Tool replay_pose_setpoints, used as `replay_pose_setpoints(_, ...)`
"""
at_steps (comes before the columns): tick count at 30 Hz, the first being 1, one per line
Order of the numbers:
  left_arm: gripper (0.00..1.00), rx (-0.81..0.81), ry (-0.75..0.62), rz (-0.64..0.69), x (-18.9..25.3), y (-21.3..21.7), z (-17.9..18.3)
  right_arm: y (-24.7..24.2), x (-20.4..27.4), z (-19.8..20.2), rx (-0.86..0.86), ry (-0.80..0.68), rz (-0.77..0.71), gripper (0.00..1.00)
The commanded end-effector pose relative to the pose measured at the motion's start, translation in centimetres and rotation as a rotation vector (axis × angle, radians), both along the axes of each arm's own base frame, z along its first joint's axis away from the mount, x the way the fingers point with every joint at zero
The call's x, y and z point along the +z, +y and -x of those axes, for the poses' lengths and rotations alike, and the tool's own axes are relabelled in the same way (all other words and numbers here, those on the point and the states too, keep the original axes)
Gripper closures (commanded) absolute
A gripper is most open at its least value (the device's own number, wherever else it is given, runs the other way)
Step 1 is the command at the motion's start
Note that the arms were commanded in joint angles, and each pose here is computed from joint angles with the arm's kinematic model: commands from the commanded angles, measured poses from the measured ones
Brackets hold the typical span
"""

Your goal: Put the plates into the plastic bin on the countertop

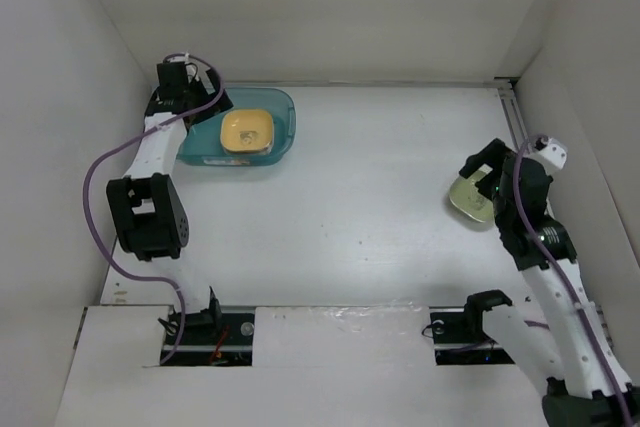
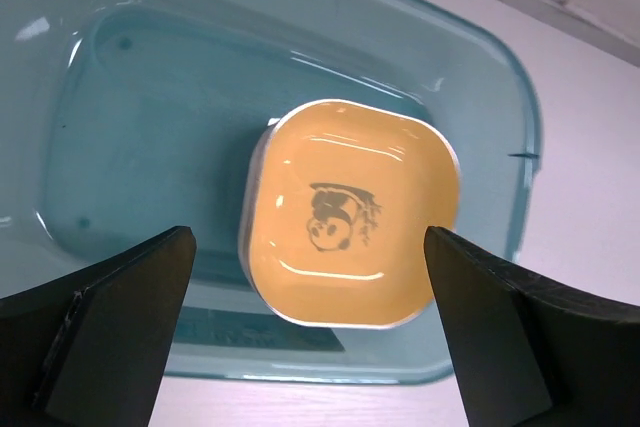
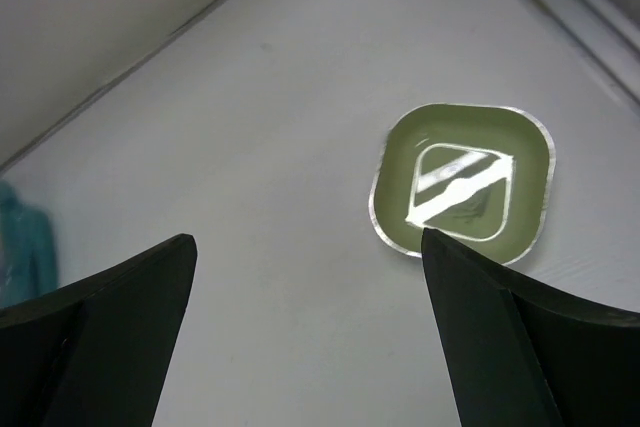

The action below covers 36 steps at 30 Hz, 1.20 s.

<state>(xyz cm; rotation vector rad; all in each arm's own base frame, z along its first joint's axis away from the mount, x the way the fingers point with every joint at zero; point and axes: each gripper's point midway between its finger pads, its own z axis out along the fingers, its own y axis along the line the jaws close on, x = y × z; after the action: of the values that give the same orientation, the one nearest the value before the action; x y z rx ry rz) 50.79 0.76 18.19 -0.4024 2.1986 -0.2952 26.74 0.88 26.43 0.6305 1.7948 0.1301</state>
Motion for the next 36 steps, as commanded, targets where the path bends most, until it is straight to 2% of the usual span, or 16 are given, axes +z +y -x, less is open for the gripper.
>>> replay_pose_setpoints(1, 0.00, -0.045, -0.181, 0.013, 8.8, -2.2, 1.5, -5.0, -0.3, -2.3, -0.213, -0.015, -0.048, 0.00)
replay_pose_setpoints(4, 0.00, -0.053, -0.221, 0.015, 11.6, -3.1, 2.7, -8.5, -2.8, -3.1, -0.309, 0.057, -0.070, 0.00)
replay_pose_setpoints(7, 0.00, -0.093, -0.249, 0.085, 13.6, -4.5, 3.6, -10.5, -5.8, -4.1, -0.364, 0.116, -0.106, 0.00)
replay_pose_setpoints(12, 0.00, -0.131, -0.281, 0.113, 15.2, -5.3, 4.6, -13.3, -11.9, -4.8, -0.446, 0.276, -0.161, 0.00)
replay_pose_setpoints(16, 0.00, -0.148, -0.299, 0.120, 16.1, -5.6, 4.8, -13.2, -16.6, -5.2, -0.434, 0.367, -0.206, 0.01)
replay_pose_setpoints(18, 0.00, -0.149, -0.308, 0.119, 16.5, -5.7, 5.1, -13.1, -17.5, -5.7, -0.427, 0.381, -0.213, 0.03)
replay_pose_setpoints(23, 0.00, -0.159, -0.305, 0.145, 16.6, -6.1, 5.2, -13.0, -20.6, -6.5, -0.363, 0.457, -0.221, 0.10)
replay_pose_setpoints(24, 0.00, -0.159, -0.305, 0.145, 16.6, -6.1, 5.2, -12.9, -21.3, -6.8, -0.332, 0.486, -0.209, 0.14)
replay_pose_setpoints(27, 0.00, -0.153, -0.276, 0.156, 15.6, -6.1, 4.9, -13.3, -21.3, -7.1, -0.322, 0.518, -0.182, 0.18)
replay_pose_setpoints(30, 0.00, -0.135, -0.258, 0.149, 15.2, -5.8, 4.8, -13.2, -21.4, -7.4, -0.284, 0.553, -0.170, 0.31)
replay_pose_setpoints(32, 0.00, -0.131, -0.248, 0.137, 14.9, -5.6, 4.9, -13.1, -21.5, -7.7, -0.266, 0.567, -0.169, 0.45)
replay_pose_setpoints(34, 0.03, -0.131, -0.248, 0.137, 14.9, -5.6, 4.9, -13.0, -21.6, -8.0, -0.250, 0.572, -0.164, 0.67)
replay_pose_setpoints(35, 0.03, -0.164, -0.247, 0.156, 15.0, -6.2, 5.1, -13.0, -21.5, -8.2, -0.235, 0.566, -0.159, 0.86)
replay_pose_setpoints(36, 0.05, -0.186, -0.240, 0.179, 14.7, -6.8, 5.2, -12.0, -21.4, -8.7, -0.199, 0.555, -0.165, 0.93)
